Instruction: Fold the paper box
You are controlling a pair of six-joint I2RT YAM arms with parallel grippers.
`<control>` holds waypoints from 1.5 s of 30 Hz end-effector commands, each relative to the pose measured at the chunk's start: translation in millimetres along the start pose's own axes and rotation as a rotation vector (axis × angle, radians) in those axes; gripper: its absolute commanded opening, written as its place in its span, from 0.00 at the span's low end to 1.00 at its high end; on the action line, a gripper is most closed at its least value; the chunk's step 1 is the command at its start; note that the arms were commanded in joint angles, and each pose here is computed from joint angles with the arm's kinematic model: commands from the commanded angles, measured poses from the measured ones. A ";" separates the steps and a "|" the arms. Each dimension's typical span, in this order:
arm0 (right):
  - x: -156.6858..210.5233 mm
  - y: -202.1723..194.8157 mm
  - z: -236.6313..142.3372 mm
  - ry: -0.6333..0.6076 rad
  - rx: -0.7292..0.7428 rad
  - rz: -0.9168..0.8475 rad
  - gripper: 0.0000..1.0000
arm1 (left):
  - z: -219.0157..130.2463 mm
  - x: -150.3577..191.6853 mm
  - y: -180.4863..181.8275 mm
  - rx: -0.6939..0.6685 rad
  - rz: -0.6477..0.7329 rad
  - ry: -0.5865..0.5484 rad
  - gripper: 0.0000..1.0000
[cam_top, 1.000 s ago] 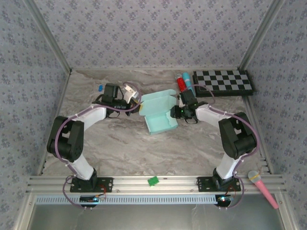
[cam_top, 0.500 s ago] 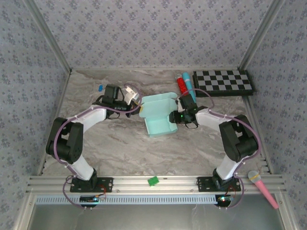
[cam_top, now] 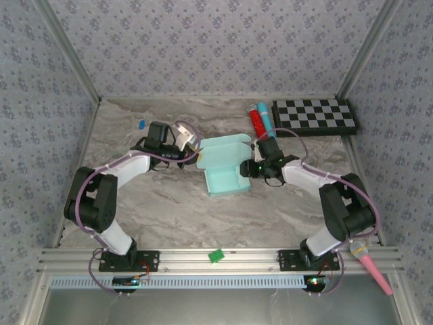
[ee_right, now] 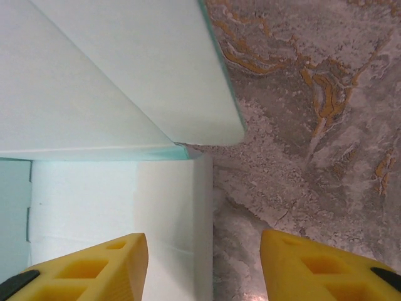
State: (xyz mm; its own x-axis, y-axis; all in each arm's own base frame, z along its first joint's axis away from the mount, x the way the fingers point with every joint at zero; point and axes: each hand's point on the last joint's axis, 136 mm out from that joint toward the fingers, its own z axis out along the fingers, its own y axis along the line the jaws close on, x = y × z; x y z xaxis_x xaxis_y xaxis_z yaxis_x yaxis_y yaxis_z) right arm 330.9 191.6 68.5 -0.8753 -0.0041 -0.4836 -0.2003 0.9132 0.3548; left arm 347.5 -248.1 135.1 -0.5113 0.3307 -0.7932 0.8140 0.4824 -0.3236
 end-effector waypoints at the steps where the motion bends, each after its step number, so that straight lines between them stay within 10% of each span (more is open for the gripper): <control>1: 5.1 -4.0 -5.4 0.000 0.005 0.025 0.53 | -5.6 -8.6 -7.5 0.005 0.055 -0.023 0.00; 45: 62.2 -15.5 19.0 0.185 0.216 -0.055 0.39 | -5.7 -11.8 -0.8 -0.034 0.044 -0.039 0.00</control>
State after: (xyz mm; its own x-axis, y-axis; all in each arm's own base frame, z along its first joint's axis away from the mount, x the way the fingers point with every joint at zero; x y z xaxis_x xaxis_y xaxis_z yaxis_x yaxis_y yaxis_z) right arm 293.6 198.1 25.5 -0.9212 -0.0928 -0.3779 -0.1905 0.9544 0.2299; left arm 349.9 -246.2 132.5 -0.4989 0.3344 -0.7995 0.8135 0.4989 -0.2990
